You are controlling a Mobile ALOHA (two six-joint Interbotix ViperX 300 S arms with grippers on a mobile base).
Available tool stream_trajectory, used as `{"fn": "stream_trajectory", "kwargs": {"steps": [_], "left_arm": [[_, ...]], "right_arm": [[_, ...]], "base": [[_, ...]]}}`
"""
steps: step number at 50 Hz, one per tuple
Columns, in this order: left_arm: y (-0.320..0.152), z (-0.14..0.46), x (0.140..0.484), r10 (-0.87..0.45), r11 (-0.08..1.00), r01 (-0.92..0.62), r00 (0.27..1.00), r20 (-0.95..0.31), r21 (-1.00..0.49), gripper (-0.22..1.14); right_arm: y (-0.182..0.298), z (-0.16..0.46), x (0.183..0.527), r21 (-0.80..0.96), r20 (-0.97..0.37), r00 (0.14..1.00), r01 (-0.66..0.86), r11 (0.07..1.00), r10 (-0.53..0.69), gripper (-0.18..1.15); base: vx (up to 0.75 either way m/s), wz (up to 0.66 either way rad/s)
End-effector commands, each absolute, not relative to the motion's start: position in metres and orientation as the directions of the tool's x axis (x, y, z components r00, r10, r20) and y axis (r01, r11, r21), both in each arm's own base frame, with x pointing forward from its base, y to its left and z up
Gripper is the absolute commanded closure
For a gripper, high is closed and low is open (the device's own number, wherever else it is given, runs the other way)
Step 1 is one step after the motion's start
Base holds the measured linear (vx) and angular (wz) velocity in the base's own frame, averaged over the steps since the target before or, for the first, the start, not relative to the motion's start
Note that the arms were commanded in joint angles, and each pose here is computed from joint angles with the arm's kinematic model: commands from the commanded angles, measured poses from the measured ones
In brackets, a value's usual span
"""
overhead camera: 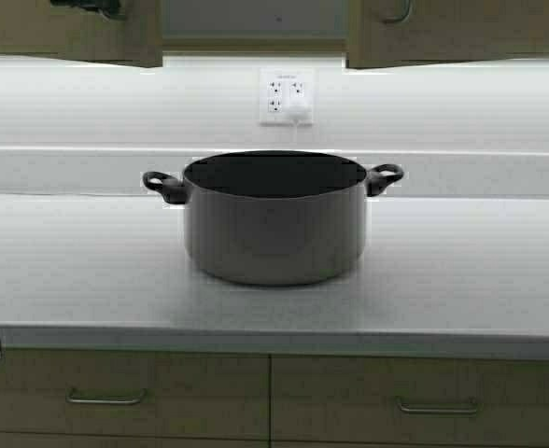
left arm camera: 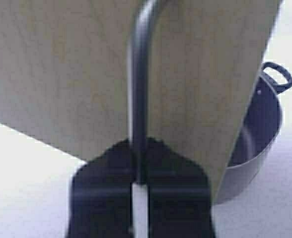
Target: Open the cabinet, put the pot inside, then close it
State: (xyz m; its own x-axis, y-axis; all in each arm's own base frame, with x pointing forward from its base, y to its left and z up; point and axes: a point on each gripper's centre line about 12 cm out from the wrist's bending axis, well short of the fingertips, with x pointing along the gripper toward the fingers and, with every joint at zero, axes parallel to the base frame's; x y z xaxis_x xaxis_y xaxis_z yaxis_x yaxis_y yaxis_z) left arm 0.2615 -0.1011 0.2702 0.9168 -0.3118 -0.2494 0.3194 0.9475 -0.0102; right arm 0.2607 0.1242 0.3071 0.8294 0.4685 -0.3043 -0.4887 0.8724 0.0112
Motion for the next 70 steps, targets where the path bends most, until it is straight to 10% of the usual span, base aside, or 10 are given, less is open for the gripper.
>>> {"fn": "stream_trajectory", "kwargs": {"steps": [1,23,34,39,60,65,70], "left_arm": [[-0.091,0.294,0.254,-0.307,0.949,0.315,0.931,-0.199,0.01,0.89],[-0.077,0.294,0.254,-0.278,0.955,0.293,0.931,-0.239,0.033,0.84],[-0.076,0.302,0.246,-0.294,0.952,0.305,0.928,-0.231,0.016,0.09],[-0.076,0.303,0.238,-0.31,0.948,0.318,0.919,-0.245,-0.004,-0.17],[-0.087,0.296,0.2,-0.433,0.887,0.46,0.808,-0.399,-0.031,-0.02],[-0.104,0.303,0.189,-0.51,0.843,0.536,0.775,-0.374,-0.039,0.23],[-0.13,0.307,0.182,-0.599,0.776,0.629,0.713,-0.364,-0.045,0.75]], "right_arm": [[0.102,0.313,0.27,0.012,-0.32,0.849,-0.44,0.898,0.421,0.91],[0.086,0.301,0.276,0.044,-0.375,0.852,-0.379,0.925,0.366,0.82],[0.079,0.304,0.265,0.12,-0.409,0.827,-0.372,0.921,0.387,-0.1],[0.075,0.3,0.255,0.096,-0.468,0.789,-0.401,0.911,0.397,-0.07],[0.083,0.313,0.185,0.13,-0.608,0.577,-0.605,0.786,0.545,0.05],[0.099,0.325,0.173,0.168,-0.545,0.544,-0.675,0.719,0.638,0.27],[0.122,0.339,0.171,0.196,-0.447,0.524,-0.734,0.65,0.725,0.69]], "base": [[-0.16,-0.06],[-0.11,0.04],[-0.03,0.05],[0.01,0.0],[0.0,0.0],[-0.01,-0.01],[0.0,0.0]]}}
